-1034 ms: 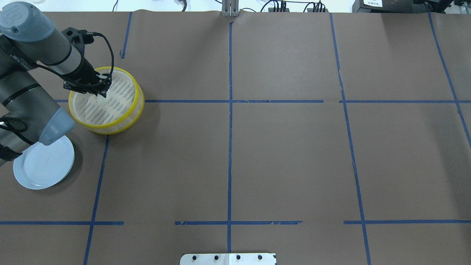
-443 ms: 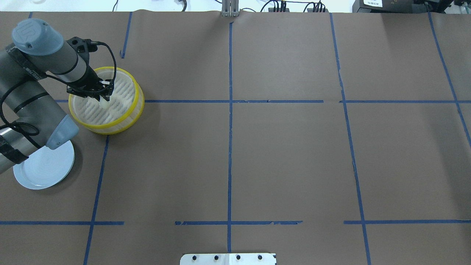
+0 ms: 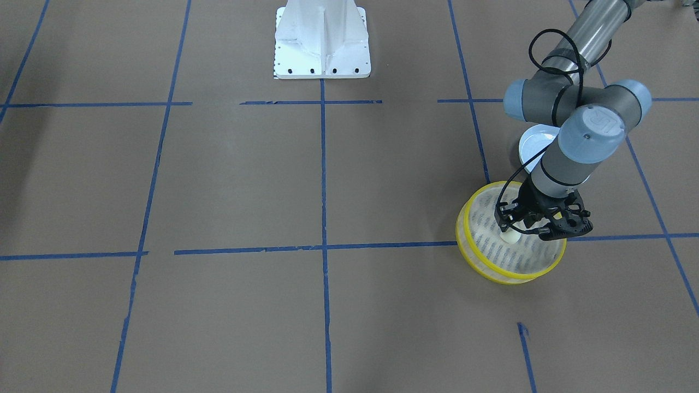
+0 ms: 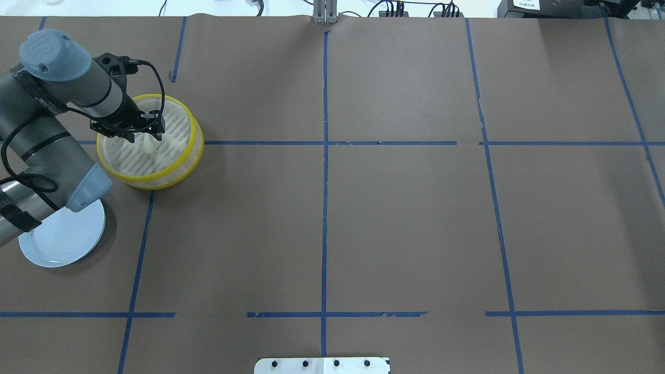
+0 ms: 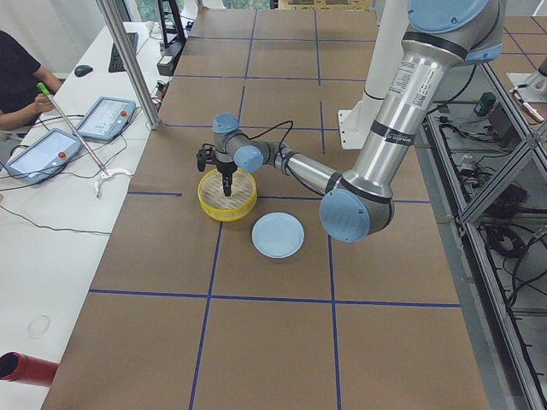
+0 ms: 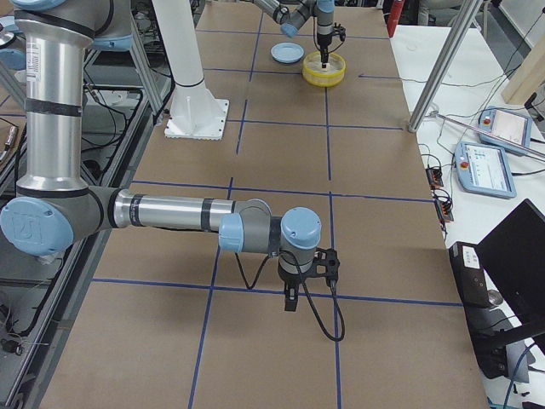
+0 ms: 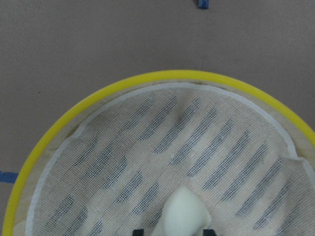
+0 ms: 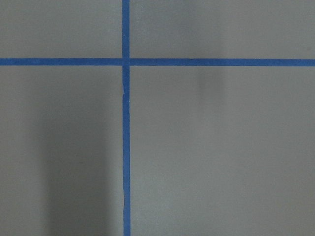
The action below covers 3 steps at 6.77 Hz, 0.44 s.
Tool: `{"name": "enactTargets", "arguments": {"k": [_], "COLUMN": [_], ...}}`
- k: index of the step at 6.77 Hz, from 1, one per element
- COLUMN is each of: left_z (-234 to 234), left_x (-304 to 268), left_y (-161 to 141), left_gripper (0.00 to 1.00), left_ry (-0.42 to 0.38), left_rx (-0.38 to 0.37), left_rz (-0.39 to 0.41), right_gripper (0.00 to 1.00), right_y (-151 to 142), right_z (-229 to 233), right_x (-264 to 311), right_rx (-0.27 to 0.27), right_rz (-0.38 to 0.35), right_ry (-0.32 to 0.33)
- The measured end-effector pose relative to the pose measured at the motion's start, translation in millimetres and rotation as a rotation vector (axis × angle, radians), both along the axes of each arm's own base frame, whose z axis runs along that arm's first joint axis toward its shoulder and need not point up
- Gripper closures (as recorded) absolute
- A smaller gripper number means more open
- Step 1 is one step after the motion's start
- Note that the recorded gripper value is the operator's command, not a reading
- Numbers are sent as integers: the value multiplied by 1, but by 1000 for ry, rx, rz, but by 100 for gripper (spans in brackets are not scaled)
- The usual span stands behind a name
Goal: Place bun in steamer
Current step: 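Lower the bun into the steamer and open the left gripper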
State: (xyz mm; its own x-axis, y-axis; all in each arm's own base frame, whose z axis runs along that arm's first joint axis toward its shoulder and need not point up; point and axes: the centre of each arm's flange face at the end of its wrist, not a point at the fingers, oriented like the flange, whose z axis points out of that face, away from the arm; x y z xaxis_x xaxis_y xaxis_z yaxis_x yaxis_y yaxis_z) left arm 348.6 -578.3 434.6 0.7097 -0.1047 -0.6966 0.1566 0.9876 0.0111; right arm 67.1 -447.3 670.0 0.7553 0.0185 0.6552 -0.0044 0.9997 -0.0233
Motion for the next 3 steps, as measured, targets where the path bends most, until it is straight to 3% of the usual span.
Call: {"name": "enactTargets", "arguments": {"k": [3], "left_z": [-26], "left_x": [-17], "left_y": [6], "left_gripper": [0], "left_ry": [34], "left_rx": [35], "left_rz": [-20], "right_gripper": [0], "right_y": [0], "right_z": [0], "right_x": [0], "right_rx": [0], "right_rz": [0], "right_ry": [0]}}
